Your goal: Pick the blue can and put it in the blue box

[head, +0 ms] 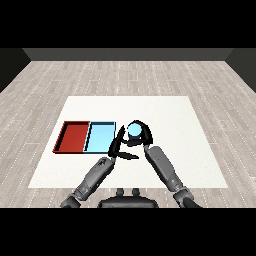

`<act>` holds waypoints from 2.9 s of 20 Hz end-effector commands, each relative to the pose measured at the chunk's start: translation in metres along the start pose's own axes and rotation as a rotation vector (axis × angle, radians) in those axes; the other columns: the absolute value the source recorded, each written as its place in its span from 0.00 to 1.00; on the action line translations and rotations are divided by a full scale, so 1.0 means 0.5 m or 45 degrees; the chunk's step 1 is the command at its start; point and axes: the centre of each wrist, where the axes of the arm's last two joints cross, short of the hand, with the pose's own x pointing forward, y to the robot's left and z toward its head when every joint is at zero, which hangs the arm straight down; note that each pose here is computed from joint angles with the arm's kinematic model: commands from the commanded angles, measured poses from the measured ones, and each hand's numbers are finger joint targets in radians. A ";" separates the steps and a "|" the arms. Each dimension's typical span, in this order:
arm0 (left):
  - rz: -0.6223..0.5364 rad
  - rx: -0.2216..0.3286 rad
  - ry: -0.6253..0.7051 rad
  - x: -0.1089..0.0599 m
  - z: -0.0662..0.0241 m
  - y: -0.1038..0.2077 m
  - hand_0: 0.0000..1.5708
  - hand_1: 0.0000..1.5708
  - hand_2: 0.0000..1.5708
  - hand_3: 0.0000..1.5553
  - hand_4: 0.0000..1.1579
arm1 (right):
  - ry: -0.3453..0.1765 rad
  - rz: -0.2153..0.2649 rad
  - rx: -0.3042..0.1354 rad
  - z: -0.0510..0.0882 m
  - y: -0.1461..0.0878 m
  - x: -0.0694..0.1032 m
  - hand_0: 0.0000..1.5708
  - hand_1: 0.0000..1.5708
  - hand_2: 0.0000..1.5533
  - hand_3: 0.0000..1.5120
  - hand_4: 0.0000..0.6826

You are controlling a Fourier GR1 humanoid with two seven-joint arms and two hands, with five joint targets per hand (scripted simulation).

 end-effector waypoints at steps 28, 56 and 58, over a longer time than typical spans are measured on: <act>-0.039 -0.023 0.037 0.012 -0.073 -0.047 0.00 0.00 0.00 0.00 0.00 | 0.007 -0.011 0.088 0.027 0.085 0.009 0.93 0.93 0.94 0.91 0.78; -0.188 0.215 0.084 0.003 -0.073 -0.047 1.00 1.00 0.99 0.94 0.98 | 0.012 0.018 0.075 0.039 0.100 0.024 0.46 0.46 0.46 0.17 0.16; -0.188 0.215 0.084 0.004 -0.073 -0.045 1.00 1.00 0.99 0.94 0.98 | 0.004 0.051 0.089 0.022 0.074 0.019 0.00 0.00 0.00 0.00 0.00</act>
